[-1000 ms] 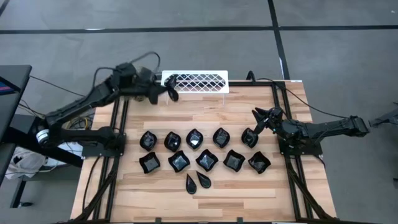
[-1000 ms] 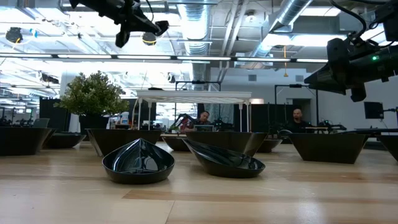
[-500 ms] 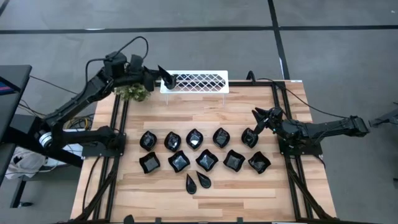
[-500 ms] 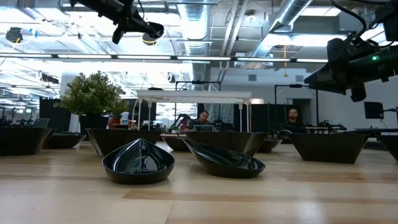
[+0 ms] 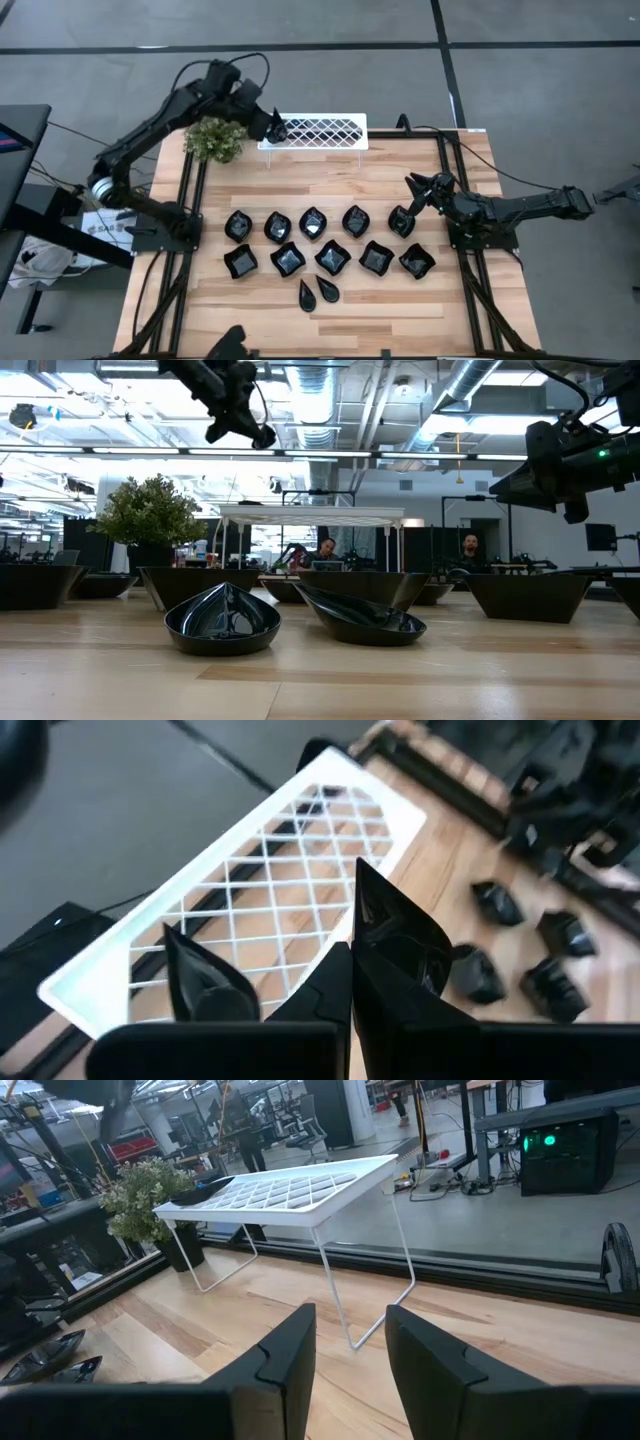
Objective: Pick & Place Mini shaped plates
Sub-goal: Stack the black drop shaped plate on top of the black drop shaped plate on the shelf
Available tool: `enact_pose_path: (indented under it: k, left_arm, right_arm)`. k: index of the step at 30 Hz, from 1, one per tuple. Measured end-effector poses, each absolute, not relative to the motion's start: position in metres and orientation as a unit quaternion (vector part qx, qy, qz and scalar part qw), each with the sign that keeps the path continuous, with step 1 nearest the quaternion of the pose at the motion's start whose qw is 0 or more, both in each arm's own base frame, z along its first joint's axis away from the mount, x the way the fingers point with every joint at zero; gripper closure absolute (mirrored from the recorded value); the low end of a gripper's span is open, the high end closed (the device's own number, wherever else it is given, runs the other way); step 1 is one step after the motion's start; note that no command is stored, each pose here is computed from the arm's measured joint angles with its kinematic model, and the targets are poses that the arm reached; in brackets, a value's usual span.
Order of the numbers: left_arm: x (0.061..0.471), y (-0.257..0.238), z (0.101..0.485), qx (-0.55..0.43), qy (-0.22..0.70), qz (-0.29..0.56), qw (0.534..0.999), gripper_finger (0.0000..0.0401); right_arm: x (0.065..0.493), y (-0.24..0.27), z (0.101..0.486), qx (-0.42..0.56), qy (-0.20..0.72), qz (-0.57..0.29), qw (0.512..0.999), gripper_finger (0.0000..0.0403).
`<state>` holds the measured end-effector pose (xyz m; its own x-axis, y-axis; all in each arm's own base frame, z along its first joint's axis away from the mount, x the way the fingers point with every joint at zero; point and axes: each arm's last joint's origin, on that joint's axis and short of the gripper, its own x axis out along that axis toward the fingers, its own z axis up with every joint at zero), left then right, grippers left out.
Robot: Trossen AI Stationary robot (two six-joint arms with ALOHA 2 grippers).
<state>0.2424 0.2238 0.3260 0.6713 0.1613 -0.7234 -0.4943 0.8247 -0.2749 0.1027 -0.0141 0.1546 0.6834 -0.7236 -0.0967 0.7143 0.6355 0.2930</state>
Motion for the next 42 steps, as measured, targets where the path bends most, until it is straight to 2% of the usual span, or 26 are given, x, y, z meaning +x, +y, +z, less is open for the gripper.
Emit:
enact_pose_path:
  k: [10,20,35,42]
  left_arm:
    - [0.265,0.262,0.318,-0.159,0.457,0.193,0.854,0.0397]
    - [0.253,0.292,0.289,-0.141,0.510,0.174,0.831,0.0396]
    - [0.255,0.293,0.281,-0.131,0.518,0.140,0.833,0.0396]
    - [0.254,0.291,0.256,-0.160,0.540,0.117,0.818,0.0396]
  right_arm:
    - [0.103,-0.014,0.155,0.155,-0.015,-0.398,0.904,0.0284]
    - [0.103,-0.014,0.155,0.156,-0.015,-0.397,0.904,0.0284]
    - [0.103,-0.014,0.155,0.156,-0.015,-0.397,0.904,0.0284]
    - [0.103,-0.014,0.155,0.155,-0.015,-0.397,0.904,0.0284]
